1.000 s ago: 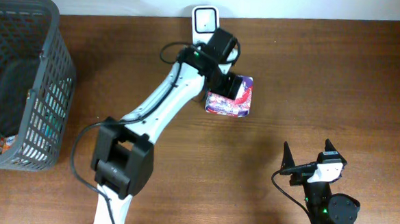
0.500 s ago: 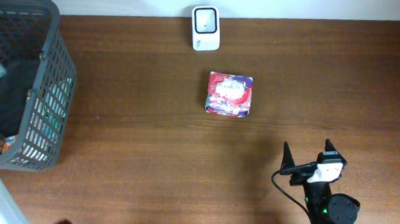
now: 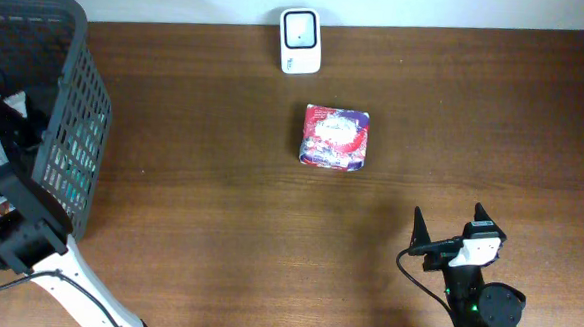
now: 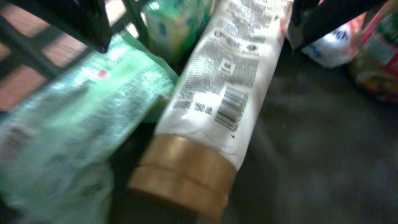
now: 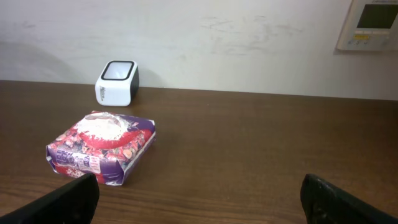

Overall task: Scan the item barcode
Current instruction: 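Reach the left gripper into the basket and grasp the white tube, then place the white tube left of the purple-red pack with the left gripper, then reach the left gripper into the basket and grasp the mint-green packet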

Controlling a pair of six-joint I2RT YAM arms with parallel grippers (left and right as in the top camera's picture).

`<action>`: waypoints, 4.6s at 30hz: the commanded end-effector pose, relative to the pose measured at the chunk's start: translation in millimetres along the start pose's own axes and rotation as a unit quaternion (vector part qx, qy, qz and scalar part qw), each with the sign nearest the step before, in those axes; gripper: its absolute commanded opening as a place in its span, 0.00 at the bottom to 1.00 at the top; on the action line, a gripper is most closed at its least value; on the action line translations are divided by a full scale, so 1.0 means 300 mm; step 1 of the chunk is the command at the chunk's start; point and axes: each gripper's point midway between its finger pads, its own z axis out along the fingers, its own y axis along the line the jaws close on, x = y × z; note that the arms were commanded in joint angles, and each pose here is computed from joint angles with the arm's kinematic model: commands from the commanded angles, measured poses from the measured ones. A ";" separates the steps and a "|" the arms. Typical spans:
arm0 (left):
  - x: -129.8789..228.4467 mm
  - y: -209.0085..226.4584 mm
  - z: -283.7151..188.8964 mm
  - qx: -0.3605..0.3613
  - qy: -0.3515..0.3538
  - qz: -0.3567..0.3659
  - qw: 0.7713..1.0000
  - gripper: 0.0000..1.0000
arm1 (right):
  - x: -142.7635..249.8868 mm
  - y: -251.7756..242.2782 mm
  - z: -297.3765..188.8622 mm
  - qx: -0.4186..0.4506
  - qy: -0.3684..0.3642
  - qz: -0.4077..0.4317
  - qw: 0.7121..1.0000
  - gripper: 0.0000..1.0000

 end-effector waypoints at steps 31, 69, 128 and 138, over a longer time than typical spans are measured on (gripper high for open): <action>0.378 -0.652 -1.331 0.365 -0.417 0.186 0.812 0.00 | 0.012 -0.006 0.001 0.004 0.003 0.002 1.000 0.98; 0.462 -0.727 -0.959 0.161 -0.474 0.109 0.858 0.98 | 0.012 -0.006 0.001 0.004 0.003 0.002 1.000 0.99; 0.378 -0.817 -0.936 0.350 -0.277 0.315 0.837 0.00 | 0.012 -0.006 0.001 0.004 0.003 0.002 1.000 0.99; 0.521 -1.096 -0.192 0.099 -0.143 0.216 0.961 0.00 | 0.012 -0.006 0.001 0.004 0.003 0.002 1.000 0.99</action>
